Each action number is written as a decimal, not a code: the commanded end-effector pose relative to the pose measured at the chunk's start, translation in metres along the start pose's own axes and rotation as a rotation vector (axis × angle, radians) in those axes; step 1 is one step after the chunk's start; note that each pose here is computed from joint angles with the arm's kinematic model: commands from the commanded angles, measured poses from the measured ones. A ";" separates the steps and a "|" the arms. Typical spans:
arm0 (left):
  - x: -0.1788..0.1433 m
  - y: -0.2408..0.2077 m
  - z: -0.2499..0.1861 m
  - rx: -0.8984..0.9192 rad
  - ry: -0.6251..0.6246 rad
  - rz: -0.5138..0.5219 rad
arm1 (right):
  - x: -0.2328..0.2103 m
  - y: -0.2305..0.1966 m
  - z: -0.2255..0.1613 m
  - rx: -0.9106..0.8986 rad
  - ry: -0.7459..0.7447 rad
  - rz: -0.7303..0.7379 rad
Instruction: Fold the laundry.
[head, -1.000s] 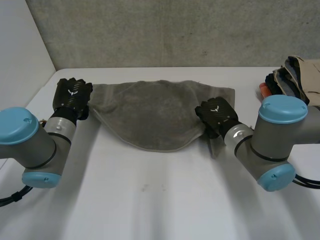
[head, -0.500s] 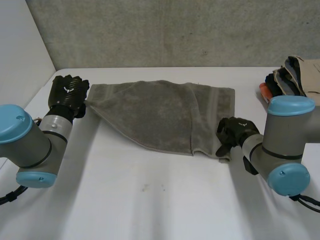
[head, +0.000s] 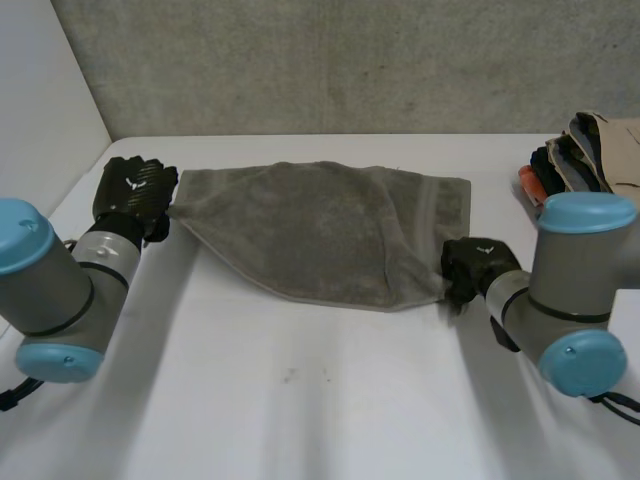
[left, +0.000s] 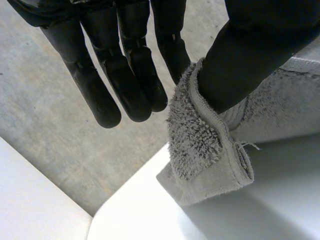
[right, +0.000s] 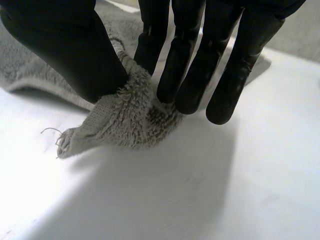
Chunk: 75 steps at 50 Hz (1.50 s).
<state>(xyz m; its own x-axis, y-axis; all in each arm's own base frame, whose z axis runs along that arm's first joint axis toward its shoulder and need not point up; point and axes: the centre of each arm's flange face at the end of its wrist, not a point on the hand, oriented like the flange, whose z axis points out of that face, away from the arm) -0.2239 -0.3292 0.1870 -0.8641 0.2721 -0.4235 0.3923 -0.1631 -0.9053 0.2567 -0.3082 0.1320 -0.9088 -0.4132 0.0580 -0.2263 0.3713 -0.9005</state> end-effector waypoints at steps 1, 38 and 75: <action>-0.008 -0.021 -0.041 -0.141 0.061 0.019 | 0.018 -0.034 -0.041 0.055 0.039 -0.245; 0.017 0.024 -0.020 -0.263 0.071 0.336 | 0.033 -0.028 0.006 0.112 0.295 -0.999; 0.042 -0.012 -0.025 -0.116 0.060 0.184 | 0.066 -0.045 -0.020 0.198 0.101 -0.366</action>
<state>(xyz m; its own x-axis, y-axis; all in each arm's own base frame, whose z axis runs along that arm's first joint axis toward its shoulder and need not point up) -0.2692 -0.3161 0.1600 -0.6779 0.2998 -0.6713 0.6677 -0.1311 -0.7328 0.2294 -0.3678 0.1963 -0.8151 -0.2594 0.5181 -0.4993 -0.1392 -0.8552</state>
